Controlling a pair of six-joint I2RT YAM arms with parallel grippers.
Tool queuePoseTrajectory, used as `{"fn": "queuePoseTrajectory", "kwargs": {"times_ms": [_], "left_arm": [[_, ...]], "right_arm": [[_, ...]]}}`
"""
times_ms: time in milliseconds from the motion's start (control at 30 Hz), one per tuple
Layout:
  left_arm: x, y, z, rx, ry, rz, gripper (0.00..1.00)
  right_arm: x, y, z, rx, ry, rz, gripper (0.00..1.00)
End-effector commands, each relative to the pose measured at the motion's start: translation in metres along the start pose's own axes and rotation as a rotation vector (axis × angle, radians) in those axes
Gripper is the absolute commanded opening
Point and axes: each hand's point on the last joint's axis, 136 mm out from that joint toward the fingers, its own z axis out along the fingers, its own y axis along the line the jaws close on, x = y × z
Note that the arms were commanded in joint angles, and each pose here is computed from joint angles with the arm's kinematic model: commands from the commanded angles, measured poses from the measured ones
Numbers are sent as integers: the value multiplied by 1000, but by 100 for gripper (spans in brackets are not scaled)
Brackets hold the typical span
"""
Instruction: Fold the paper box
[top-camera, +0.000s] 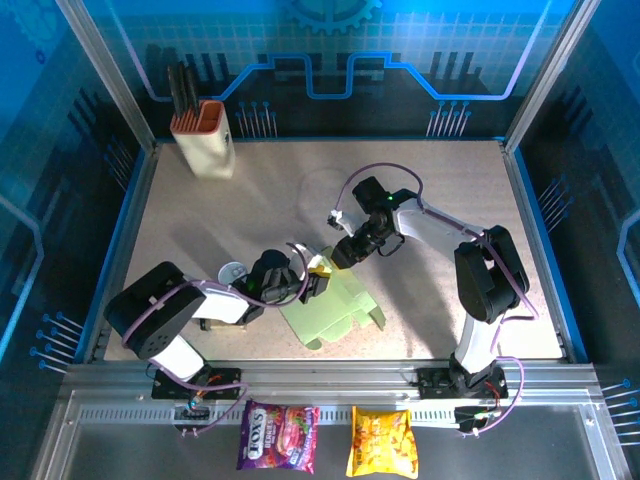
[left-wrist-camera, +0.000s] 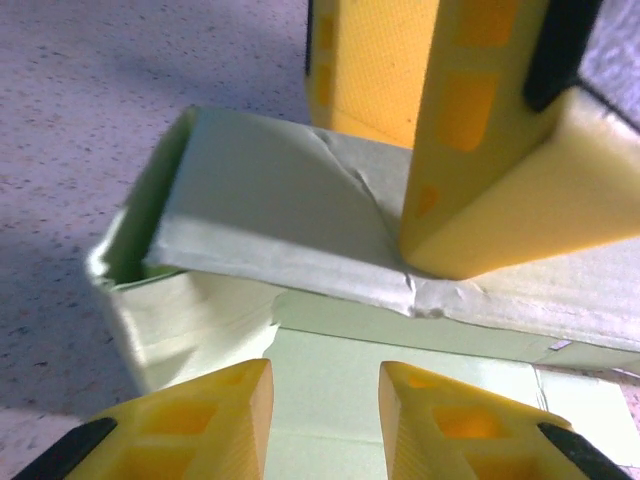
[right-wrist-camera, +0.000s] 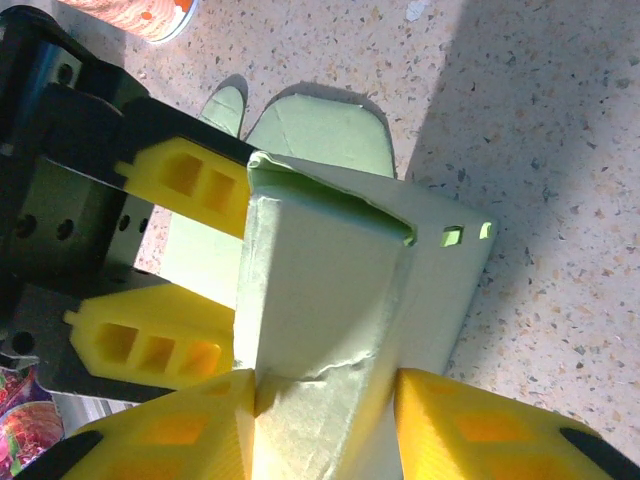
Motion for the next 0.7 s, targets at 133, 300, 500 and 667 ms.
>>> {"fn": "queuePoseTrajectory", "kwargs": {"times_ms": [133,300,500,667], "left_arm": [[1,32,-5,-197,19,69,39],[0,39,7,-202,35,103,46],[-7,46,16,-160,5,113,51],[-12,45,19,-72,-15,117,51]], "right_arm": [[13,-4,10,23,71,10,40],[13,-3,10,20,71,8,40],[12,-2,10,15,75,1,40],[12,-2,11,11,77,0,40]]}}
